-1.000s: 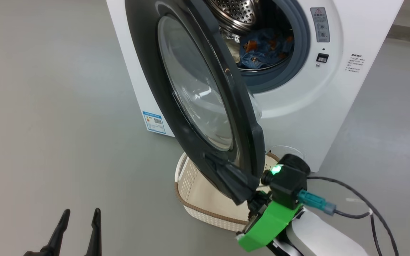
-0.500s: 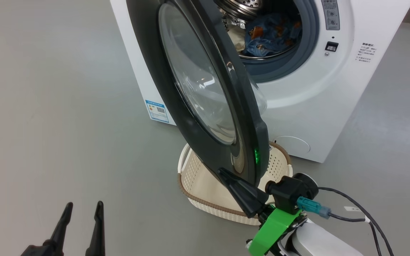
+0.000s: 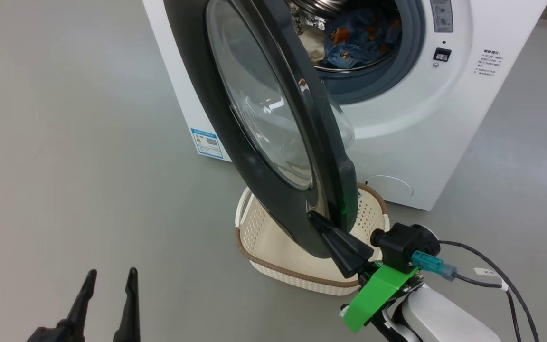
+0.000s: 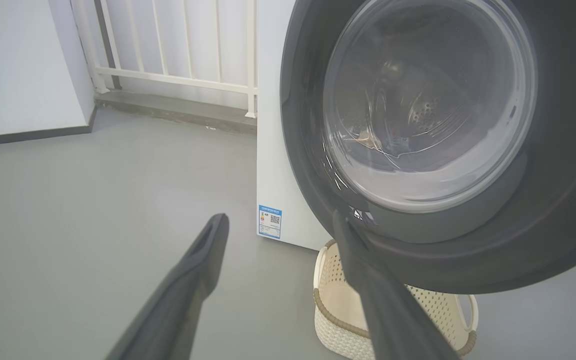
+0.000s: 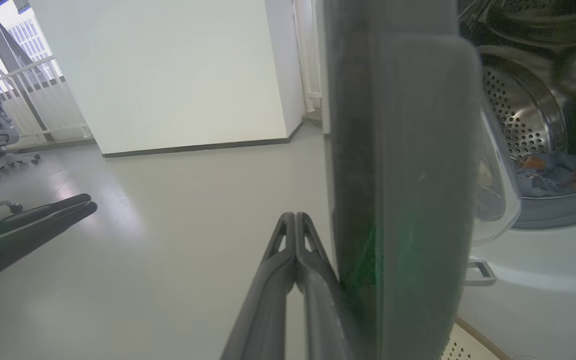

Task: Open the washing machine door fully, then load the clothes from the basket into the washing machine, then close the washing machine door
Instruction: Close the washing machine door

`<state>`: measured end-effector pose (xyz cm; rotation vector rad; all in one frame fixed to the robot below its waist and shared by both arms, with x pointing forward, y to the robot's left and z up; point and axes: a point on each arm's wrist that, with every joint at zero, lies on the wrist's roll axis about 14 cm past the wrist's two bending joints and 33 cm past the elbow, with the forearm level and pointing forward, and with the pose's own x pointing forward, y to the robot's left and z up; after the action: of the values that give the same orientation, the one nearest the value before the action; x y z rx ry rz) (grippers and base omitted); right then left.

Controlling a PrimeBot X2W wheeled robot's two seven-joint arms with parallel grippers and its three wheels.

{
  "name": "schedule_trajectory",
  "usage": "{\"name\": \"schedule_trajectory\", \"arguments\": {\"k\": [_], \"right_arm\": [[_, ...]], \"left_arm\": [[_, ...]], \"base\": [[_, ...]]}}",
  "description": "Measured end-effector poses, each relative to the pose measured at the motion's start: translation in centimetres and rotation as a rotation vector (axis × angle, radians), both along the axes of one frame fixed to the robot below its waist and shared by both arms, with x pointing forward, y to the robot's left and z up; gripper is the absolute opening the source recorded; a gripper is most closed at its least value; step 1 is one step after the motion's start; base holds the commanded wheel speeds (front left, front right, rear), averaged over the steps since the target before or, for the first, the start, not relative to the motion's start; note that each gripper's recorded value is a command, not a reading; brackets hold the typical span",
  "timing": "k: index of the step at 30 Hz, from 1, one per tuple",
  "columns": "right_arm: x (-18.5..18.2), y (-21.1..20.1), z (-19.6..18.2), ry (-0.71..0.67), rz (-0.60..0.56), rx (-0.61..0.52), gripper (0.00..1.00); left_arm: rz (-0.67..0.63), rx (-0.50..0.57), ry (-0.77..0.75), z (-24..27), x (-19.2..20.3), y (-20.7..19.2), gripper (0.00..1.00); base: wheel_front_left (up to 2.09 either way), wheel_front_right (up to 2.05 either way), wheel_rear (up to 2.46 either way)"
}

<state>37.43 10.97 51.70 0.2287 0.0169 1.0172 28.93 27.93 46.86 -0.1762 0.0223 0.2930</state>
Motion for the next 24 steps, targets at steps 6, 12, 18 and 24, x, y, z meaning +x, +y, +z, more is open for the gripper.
{"name": "schedule_trajectory", "arguments": {"k": [6, 12, 18, 24], "right_arm": [[0.8, -0.7, 0.0, 0.003, -0.03, 0.005, 0.0], [1.8, -1.7, 0.0, 0.003, -0.07, 0.011, 0.0], [3.6, -3.1, -0.1, 0.001, -0.123, 0.015, 0.0], [5.6, -4.8, -0.6, 0.0, -0.183, 0.011, 0.0]], "left_arm": [[-0.008, -0.001, 0.002, -0.1, 0.4, -0.2, 1.0], [-0.021, 0.004, -0.008, 0.3, 1.2, -0.4, 1.0], [-0.037, 0.006, 0.0, 0.1, 1.8, -0.9, 1.0], [-0.059, 0.014, -0.013, 0.6, 3.4, -1.3, 1.0]], "base": [[0.0, 0.0, 0.0], [0.0, 0.0, 0.0], [0.0, 0.0, 0.0], [0.0, 0.0, 0.0]]}}
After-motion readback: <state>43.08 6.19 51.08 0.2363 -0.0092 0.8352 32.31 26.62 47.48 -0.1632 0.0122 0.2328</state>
